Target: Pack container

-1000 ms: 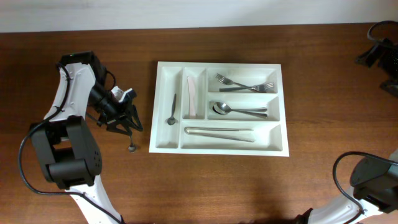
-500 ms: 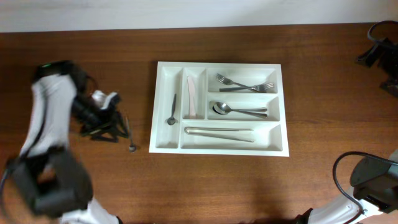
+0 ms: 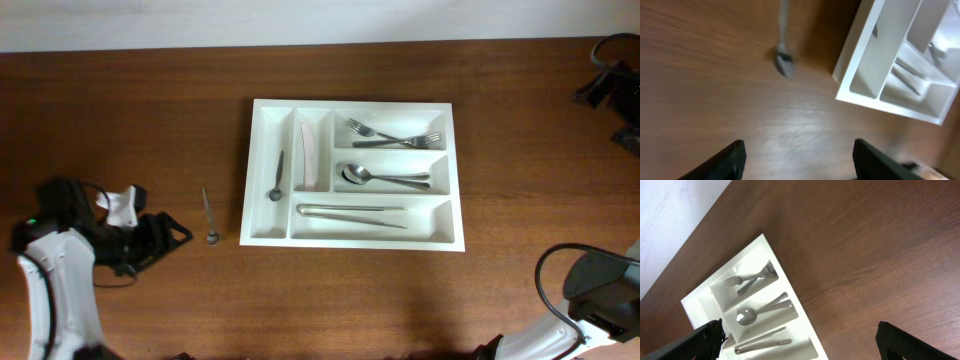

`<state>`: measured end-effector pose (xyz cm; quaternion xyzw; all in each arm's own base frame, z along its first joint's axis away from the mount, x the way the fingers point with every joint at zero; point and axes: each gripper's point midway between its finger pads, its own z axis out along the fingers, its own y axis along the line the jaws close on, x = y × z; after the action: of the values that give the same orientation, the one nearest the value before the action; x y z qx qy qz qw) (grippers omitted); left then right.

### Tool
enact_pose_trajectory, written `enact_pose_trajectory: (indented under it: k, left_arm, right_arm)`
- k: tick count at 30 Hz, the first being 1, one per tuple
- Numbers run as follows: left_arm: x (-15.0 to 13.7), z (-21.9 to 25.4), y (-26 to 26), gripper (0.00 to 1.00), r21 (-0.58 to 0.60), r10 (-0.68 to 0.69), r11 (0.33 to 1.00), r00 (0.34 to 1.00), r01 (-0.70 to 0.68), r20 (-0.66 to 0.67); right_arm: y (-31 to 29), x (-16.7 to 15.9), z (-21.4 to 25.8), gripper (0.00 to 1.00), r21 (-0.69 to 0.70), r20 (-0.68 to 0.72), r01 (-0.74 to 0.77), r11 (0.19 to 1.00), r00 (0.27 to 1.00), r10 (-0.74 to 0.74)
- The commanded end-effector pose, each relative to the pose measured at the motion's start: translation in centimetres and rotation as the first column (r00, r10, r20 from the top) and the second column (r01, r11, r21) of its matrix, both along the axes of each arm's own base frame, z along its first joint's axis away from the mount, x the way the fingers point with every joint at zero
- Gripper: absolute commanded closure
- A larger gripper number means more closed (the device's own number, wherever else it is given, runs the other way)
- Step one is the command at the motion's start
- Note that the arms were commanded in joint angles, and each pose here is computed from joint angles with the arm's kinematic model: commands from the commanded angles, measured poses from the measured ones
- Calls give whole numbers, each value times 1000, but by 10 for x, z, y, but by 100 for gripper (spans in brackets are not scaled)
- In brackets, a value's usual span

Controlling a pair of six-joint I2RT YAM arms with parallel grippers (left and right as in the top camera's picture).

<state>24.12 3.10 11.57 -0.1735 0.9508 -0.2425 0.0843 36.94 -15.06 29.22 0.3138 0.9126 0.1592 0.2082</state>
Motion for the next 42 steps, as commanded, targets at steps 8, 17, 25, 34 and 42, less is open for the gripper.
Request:
enact_pose_trajectory:
  k: [8,17,25,34,42]
  left_arm:
    - [17,-43,-32,31,-323,4,946,1000,-12,-24]
    - [34,-64,-37,38,-441,25,897,999,-33,-25]
    - [31,-82,-35,38,-424,17,904,997,-46,-73]
    - [29,-91,-28,37,-386,73,913,984,-130,-160]
    - [26,-98,-22,37,-340,119,920,966,-194,-228]
  right_arm:
    - [1,1,-2,1,14,-2,-2,1000,1000,2]
    - [1,1,-2,1,14,-2,-2,1000,1000,2]
    - [1,1,-2,1,15,-2,-2,1000,1000,2]
    - [1,1,-2,1,14,-2,-2,1000,1000,2]
    - [1,1,-2,1,15,-2,-2,1000,1000,2]
